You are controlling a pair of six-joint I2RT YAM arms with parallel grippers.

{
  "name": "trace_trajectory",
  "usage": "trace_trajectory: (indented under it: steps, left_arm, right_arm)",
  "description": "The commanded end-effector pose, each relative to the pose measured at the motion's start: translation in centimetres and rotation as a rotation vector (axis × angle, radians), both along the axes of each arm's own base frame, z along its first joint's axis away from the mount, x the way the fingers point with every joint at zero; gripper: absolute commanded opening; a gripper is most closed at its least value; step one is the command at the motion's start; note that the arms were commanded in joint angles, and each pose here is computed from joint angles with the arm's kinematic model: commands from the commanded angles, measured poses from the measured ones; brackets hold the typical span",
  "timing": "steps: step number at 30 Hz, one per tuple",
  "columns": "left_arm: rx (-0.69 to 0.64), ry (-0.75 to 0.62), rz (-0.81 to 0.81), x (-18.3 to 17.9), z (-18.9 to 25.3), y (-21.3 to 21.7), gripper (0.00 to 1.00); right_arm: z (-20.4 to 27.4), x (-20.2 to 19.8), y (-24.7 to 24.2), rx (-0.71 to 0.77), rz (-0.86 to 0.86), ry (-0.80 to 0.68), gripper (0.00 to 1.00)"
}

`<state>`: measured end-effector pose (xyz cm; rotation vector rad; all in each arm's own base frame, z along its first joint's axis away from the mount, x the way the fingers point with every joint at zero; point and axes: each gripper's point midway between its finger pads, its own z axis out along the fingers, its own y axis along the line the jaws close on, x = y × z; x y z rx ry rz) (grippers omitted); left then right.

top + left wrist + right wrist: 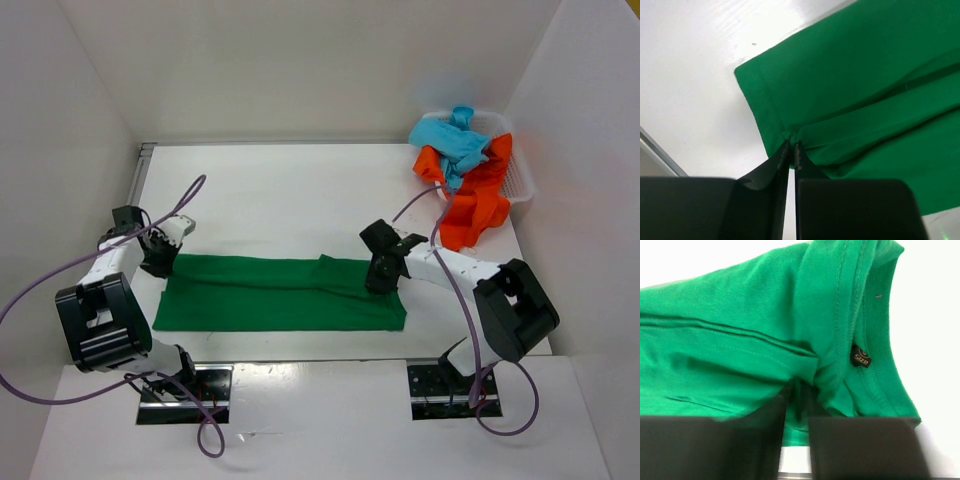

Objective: Fold and stack the t-shirts
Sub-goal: Fold the other side of the tshirt into a rectangle

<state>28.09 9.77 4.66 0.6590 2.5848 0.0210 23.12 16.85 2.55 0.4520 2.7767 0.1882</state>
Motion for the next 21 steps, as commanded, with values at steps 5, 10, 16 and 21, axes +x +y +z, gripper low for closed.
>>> trace_trajectory:
  steps: [5, 10, 16, 21]
  left_arm:
    - [0.003, 0.093, -0.108, -2.5, -1.6, -1.6, 0.42]
    - [0.027, 0.073, -0.072, -2.6, -0.5, 0.1, 0.55]
    - [-0.019, 0.047, -0.101, -2.2, 2.5, 0.2, 0.59]
    - [-0.067, 0.054, -0.216, -2.8, 4.2, -1.0, 0.59]
  right_arm:
    - [-0.6, -1.2, -0.7, -0.044, 0.006, 0.049, 0.71]
    - [6.8, 0.3, 2.1, 0.004, 0.054, -0.164, 0.78]
    - [11.7, 5.1, 6.1, 0.011, 0.171, -0.337, 0.77]
    - [9.9, 9.6, 10.9, 0.016, 0.296, -0.367, 0.75]
